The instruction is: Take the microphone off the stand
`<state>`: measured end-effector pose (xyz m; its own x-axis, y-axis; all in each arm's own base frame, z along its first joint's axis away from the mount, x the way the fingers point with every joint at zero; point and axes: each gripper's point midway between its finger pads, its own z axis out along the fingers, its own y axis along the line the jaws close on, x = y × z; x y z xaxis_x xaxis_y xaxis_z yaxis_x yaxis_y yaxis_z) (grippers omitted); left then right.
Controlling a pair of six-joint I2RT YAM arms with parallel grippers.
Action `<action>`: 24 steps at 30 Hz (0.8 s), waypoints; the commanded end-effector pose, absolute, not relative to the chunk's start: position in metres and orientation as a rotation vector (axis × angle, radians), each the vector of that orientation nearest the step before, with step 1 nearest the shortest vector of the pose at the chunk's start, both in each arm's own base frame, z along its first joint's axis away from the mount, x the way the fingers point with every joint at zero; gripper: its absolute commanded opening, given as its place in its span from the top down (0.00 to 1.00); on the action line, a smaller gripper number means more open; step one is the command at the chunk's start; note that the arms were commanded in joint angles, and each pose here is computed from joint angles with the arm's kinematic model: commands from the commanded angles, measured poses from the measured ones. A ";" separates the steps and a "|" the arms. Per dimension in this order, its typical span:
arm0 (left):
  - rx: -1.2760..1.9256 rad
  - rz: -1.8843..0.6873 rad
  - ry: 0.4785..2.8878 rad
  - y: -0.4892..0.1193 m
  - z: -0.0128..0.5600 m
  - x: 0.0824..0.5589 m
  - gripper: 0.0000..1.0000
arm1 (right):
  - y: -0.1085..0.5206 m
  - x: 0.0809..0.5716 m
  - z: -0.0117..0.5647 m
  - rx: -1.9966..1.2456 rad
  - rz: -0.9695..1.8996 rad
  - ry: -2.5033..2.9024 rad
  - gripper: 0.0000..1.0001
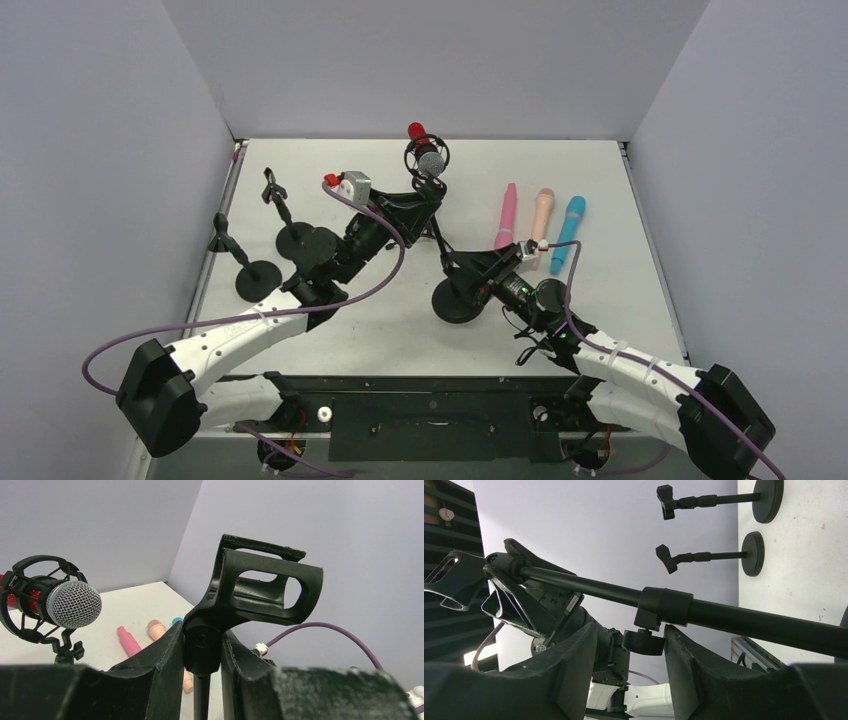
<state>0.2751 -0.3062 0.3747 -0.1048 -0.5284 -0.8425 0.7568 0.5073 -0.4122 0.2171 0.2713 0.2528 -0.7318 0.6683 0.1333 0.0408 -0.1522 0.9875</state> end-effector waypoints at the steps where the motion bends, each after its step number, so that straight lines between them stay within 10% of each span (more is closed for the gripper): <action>1: 0.159 -1.178 1.021 -0.286 0.446 0.255 1.00 | 0.273 0.218 0.289 0.743 2.016 1.568 0.55; 13: 0.176 -1.153 1.053 -0.286 0.445 0.255 1.00 | 0.279 0.220 0.275 0.671 1.897 1.675 1.00; 24: 0.287 -1.050 1.264 -0.299 0.420 0.265 1.00 | 0.285 0.222 0.251 0.145 1.222 1.999 1.00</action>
